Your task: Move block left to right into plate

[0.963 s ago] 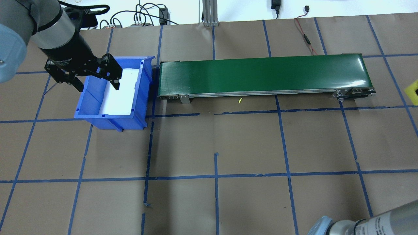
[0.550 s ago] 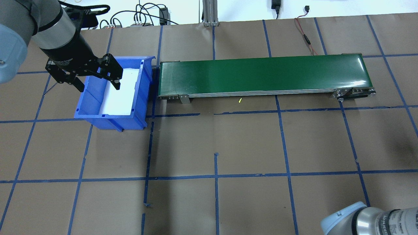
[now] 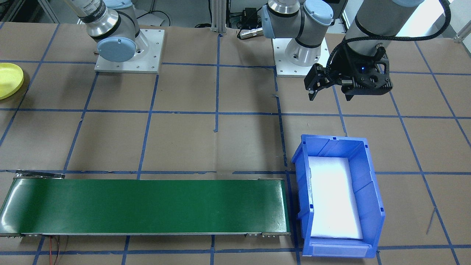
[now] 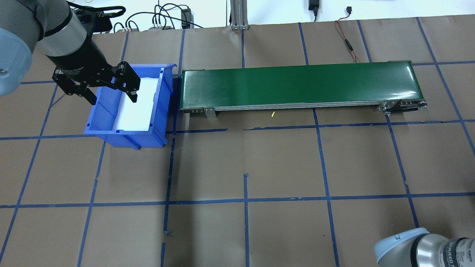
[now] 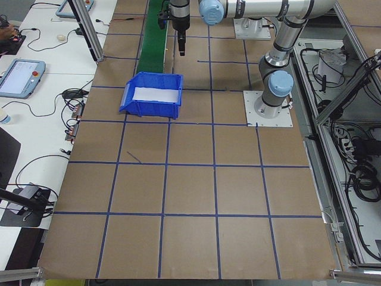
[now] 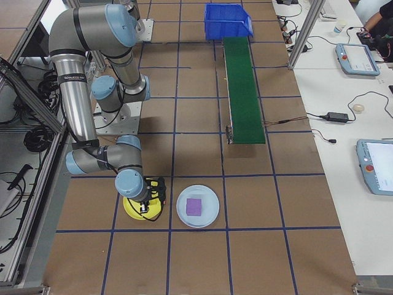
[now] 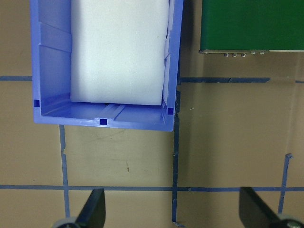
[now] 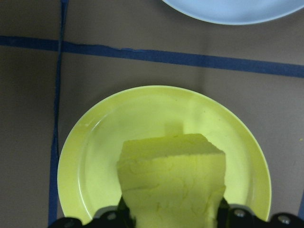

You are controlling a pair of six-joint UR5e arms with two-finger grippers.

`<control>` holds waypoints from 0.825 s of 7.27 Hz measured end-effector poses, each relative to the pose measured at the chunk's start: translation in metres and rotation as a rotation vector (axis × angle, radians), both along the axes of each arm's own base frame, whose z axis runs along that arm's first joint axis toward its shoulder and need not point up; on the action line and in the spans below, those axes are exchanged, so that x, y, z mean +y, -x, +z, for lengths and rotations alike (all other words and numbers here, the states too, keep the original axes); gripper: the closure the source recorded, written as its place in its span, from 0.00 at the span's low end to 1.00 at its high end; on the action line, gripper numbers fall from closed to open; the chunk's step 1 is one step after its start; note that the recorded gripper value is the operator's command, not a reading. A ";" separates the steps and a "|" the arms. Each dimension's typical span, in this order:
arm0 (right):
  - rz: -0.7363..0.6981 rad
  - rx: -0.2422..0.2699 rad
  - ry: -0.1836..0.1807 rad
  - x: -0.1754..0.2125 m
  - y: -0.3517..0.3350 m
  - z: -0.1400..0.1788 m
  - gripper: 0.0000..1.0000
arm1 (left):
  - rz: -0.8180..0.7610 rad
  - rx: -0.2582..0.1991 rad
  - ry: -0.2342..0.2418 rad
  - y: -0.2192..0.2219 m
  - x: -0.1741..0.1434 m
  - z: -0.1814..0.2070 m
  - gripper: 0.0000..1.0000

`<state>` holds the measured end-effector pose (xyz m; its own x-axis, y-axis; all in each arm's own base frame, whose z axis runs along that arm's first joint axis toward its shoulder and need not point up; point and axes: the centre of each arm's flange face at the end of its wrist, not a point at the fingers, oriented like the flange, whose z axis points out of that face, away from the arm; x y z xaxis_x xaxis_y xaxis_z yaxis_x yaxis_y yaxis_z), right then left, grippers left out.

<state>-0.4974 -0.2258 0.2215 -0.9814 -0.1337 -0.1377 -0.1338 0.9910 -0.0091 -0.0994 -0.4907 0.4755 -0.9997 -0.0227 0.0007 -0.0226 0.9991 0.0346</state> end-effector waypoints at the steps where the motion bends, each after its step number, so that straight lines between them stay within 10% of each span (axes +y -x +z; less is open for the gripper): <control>1: -0.001 -0.005 0.002 0.000 -0.002 0.001 0.00 | 0.000 -0.001 0.000 0.000 0.000 0.000 0.00; 3: 0.017 -0.007 0.005 -0.019 -0.009 0.045 0.00 | 0.001 -0.001 0.000 -0.001 0.000 0.000 0.00; 6: 0.133 0.098 0.099 -0.151 -0.080 0.196 0.00 | 0.002 -0.001 -0.001 -0.001 0.000 -0.001 0.00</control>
